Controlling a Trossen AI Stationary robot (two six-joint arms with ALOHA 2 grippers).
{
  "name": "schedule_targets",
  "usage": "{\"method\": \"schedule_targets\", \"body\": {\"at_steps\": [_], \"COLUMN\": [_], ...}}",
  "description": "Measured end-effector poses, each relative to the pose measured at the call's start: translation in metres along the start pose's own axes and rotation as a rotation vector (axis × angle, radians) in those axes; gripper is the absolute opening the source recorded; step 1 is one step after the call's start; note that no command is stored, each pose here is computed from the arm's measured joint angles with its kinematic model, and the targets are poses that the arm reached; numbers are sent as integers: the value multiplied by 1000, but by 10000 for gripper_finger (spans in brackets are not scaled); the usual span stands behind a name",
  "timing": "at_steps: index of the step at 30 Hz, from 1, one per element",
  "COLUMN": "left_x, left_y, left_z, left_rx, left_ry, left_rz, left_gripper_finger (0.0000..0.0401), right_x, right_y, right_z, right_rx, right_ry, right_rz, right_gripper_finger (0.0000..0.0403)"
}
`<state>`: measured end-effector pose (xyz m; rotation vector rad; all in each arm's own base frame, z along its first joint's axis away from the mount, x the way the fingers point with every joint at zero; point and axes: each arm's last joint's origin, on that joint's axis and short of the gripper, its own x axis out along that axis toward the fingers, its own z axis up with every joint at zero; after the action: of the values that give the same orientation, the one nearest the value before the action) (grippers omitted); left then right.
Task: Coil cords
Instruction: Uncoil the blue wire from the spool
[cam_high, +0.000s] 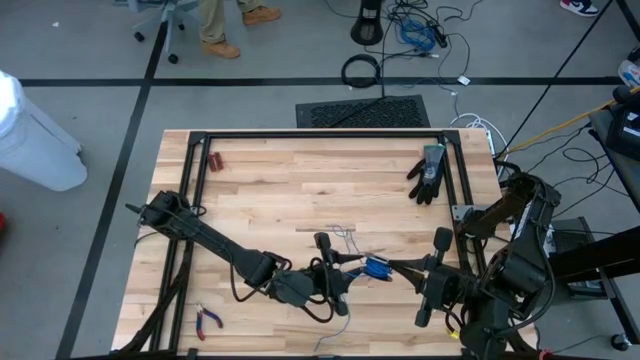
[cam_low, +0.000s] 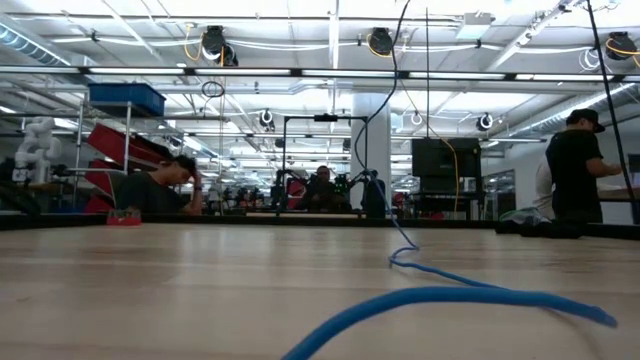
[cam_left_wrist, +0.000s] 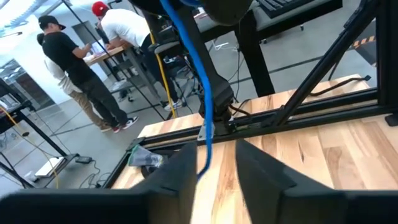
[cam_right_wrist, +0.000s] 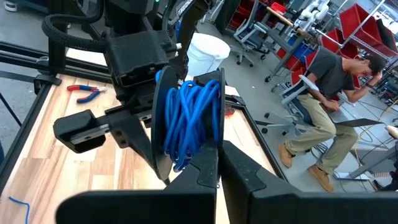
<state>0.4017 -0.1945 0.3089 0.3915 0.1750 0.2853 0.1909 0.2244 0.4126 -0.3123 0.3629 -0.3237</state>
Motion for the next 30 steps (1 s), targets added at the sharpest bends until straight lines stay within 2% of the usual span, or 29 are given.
{"method": "schedule_targets", "body": {"at_steps": [7,10,21,30], "left_x": [-1,-1,-9,-10], "left_y": [-1,-2,-9,-8], "left_z": [0,-2,-1,-2], "left_rx": [8,20,45,52], "left_ry": [6,16,23,40], "left_rz": [-3,-8,-11,25], "left_gripper_finger": [17,7,94,103], "right_x": [0,0,0,0], "right_y": [0,0,0,0], "right_z": [0,0,0,0], "right_rx": [0,0,-4,-5], "right_ry": [0,0,1,2], "right_rz": [0,0,-1,-1], "right_gripper_finger": [0,0,0,0]}}
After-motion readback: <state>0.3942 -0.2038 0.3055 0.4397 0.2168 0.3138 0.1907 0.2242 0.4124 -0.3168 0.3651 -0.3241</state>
